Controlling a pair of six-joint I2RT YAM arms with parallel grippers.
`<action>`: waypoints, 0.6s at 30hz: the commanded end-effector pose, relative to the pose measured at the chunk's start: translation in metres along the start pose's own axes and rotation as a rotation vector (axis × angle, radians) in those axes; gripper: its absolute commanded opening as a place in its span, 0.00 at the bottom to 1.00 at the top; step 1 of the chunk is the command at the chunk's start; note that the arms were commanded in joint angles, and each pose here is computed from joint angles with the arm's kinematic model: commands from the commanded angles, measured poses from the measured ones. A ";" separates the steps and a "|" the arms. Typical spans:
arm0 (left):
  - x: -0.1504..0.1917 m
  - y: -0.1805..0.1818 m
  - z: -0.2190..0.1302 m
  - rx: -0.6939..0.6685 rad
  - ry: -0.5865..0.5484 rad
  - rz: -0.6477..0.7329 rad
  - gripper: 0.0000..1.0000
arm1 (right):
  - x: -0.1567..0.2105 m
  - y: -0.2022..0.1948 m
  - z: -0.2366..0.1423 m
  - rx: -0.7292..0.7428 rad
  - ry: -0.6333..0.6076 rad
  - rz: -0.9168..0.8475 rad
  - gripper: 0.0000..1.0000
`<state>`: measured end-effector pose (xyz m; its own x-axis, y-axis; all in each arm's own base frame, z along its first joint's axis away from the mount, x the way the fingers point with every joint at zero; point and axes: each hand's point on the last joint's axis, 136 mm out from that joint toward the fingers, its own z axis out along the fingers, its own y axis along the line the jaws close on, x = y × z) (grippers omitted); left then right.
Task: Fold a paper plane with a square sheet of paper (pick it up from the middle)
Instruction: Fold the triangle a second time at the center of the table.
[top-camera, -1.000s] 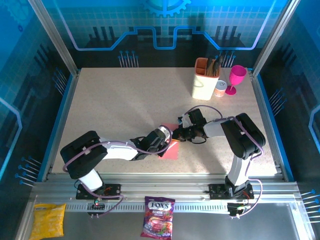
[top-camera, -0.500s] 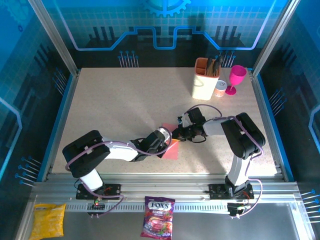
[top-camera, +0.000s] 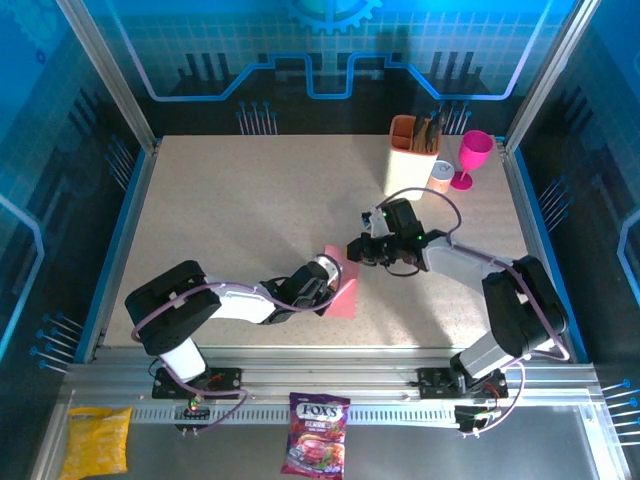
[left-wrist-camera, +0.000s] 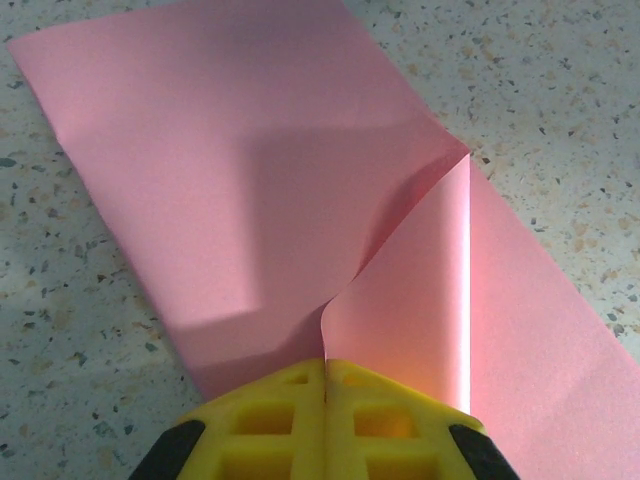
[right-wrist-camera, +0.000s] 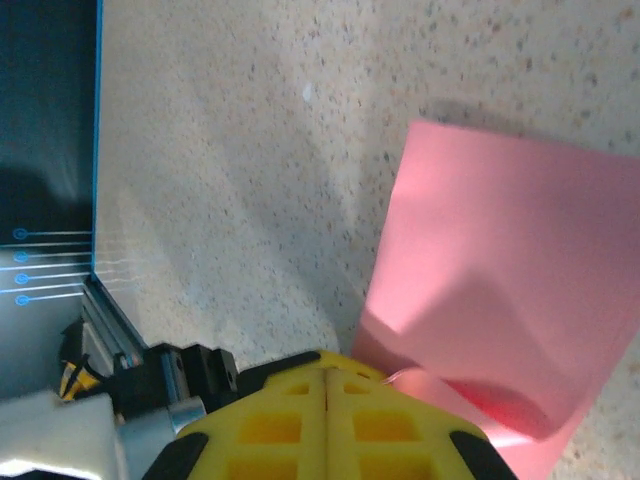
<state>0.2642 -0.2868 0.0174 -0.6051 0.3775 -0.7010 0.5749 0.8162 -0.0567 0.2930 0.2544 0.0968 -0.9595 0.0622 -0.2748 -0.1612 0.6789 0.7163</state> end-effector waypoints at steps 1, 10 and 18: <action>0.010 0.010 0.003 -0.036 0.018 -0.002 0.00 | 0.033 -0.015 0.012 0.068 0.042 0.045 0.00; 0.005 0.009 0.003 -0.036 0.005 0.004 0.00 | 0.051 -0.021 0.034 0.087 0.044 0.068 0.00; 0.005 0.011 0.001 -0.045 0.000 0.006 0.00 | 0.056 -0.029 0.047 0.097 0.065 0.078 0.00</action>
<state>0.2672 -0.2841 0.0180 -0.6033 0.3734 -0.7047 0.5633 0.8251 -0.0450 0.2513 0.2680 0.0336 -0.9835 0.0635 -0.1693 -0.0668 0.7422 0.6669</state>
